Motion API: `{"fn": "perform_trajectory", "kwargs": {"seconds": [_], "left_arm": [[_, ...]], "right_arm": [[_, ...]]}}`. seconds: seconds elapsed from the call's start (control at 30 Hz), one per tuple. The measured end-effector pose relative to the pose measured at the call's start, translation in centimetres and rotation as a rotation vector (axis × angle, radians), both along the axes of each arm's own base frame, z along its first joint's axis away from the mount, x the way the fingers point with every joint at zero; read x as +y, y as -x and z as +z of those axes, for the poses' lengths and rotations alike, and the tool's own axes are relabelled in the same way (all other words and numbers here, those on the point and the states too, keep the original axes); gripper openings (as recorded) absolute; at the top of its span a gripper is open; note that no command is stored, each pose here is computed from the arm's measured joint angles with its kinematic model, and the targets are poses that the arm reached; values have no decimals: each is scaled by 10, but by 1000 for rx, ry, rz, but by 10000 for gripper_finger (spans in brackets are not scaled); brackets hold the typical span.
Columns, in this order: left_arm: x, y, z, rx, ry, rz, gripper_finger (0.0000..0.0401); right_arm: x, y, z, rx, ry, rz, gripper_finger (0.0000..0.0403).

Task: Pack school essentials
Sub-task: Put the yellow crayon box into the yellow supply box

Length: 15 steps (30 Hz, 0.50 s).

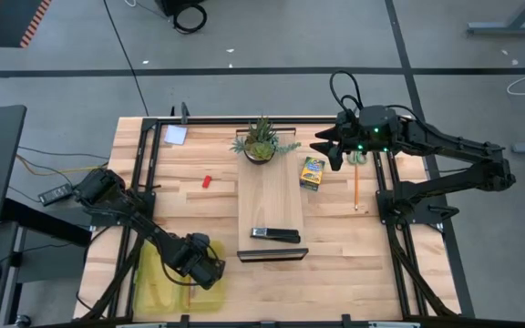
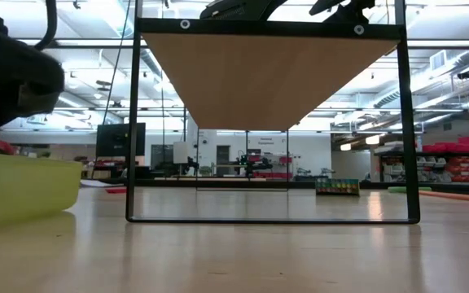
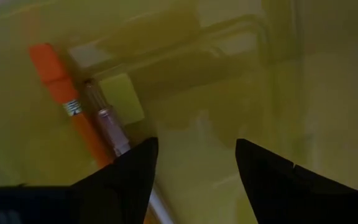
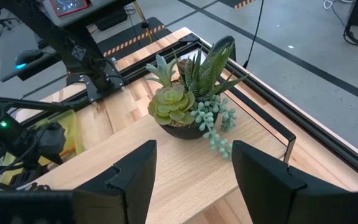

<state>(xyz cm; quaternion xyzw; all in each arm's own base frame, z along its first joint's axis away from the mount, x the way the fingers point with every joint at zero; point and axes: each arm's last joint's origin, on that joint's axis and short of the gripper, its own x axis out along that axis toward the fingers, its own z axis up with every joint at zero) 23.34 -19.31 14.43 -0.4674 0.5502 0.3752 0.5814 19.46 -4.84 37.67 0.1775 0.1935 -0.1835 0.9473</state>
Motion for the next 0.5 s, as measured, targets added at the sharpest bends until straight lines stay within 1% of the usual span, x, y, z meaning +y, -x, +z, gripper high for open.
{"fn": "perform_trajectory", "kwargs": {"seconds": [0.1, 0.2, 0.27, 0.33, 0.43, 0.5], "left_arm": [[-1, 1, 0, 18, 18, -23, 232], [-1, 1, 0, 32, 43, -75, 229], [-2, 1, 1, 28, 48, -78, 224], [-1, 1, 6, 13, 48, -81, 219], [0, 1, 18, -34, 57, -114, 209], [2, 4, 25, -39, 52, -133, 200]], "right_arm": [[0, 0, 0, 0, 0, 0, 216], [0, 0, 0, 0, 0, 0, 216], [0, 0, 0, 0, 0, 0, 216], [0, 0, 0, 1, 0, 0, 216], [0, 0, 0, 0, -3, -1, 216], [0, 0, 0, 0, -1, -1, 216]]}}
